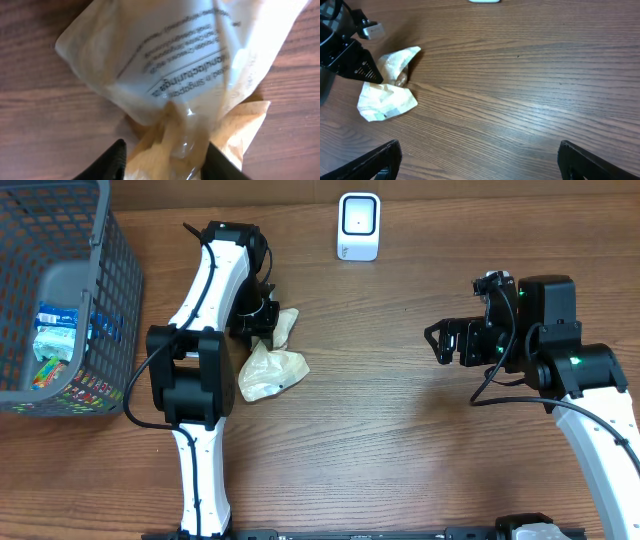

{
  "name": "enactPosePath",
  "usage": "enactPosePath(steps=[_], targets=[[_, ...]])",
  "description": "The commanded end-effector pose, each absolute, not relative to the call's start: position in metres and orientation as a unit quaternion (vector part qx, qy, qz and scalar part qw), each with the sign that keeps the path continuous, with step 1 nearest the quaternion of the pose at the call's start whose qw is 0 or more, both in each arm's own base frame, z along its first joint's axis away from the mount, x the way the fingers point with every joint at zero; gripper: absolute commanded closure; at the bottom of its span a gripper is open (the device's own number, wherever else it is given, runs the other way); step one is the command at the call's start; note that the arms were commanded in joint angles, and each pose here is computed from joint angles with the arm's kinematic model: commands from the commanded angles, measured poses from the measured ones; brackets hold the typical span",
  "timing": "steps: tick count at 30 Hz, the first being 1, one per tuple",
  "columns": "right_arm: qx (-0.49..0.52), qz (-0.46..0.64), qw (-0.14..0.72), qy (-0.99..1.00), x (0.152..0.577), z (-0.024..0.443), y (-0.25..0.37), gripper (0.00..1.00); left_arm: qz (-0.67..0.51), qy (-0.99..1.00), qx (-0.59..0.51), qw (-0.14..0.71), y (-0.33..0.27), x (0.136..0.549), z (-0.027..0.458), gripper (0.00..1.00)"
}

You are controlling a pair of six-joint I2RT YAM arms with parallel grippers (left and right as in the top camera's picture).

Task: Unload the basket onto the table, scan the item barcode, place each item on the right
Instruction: 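Carry the pastry bag out and drop it on the table center, then reach into the basket and grasp the colorful gummy candy bag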

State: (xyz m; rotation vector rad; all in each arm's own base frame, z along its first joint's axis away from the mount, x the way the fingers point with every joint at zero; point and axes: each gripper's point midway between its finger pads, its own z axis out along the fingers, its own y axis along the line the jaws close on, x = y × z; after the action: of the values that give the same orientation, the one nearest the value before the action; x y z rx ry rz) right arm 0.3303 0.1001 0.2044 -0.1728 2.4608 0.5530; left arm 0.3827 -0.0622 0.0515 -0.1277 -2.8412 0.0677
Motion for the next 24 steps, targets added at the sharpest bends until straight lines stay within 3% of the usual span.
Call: enactPosePath(steps=[1,5,14,16,18,24], targets=[[-0.074,0.213,0.319,0.921,0.334,0.217,0.104,0.00,0.022,-0.989,-0.049,0.139,-0.063,0.385,0.068,0.57],[-0.075,0.214,0.322,0.919,0.335,0.218,0.104,0.00,0.016,-0.993,-0.047,0.104,-0.061,0.398,0.102,0.56],[-0.081,0.231,0.319,0.916,0.333,0.220,0.110,0.00,0.076,-0.987,-0.035,-0.137,-0.077,0.424,0.256,0.53],[-0.079,0.235,0.321,0.914,0.334,0.222,0.111,0.00,0.079,-0.978,-0.037,-0.188,-0.076,0.419,0.291,0.33],[-0.073,0.238,0.323,0.913,0.335,0.223,0.111,0.00,0.070,-0.963,-0.031,-0.260,-0.064,0.406,0.340,0.24],[-0.073,0.238,0.324,0.913,0.336,0.223,0.111,0.00,0.015,-0.935,0.032,-0.352,-0.005,0.369,0.405,0.23]])
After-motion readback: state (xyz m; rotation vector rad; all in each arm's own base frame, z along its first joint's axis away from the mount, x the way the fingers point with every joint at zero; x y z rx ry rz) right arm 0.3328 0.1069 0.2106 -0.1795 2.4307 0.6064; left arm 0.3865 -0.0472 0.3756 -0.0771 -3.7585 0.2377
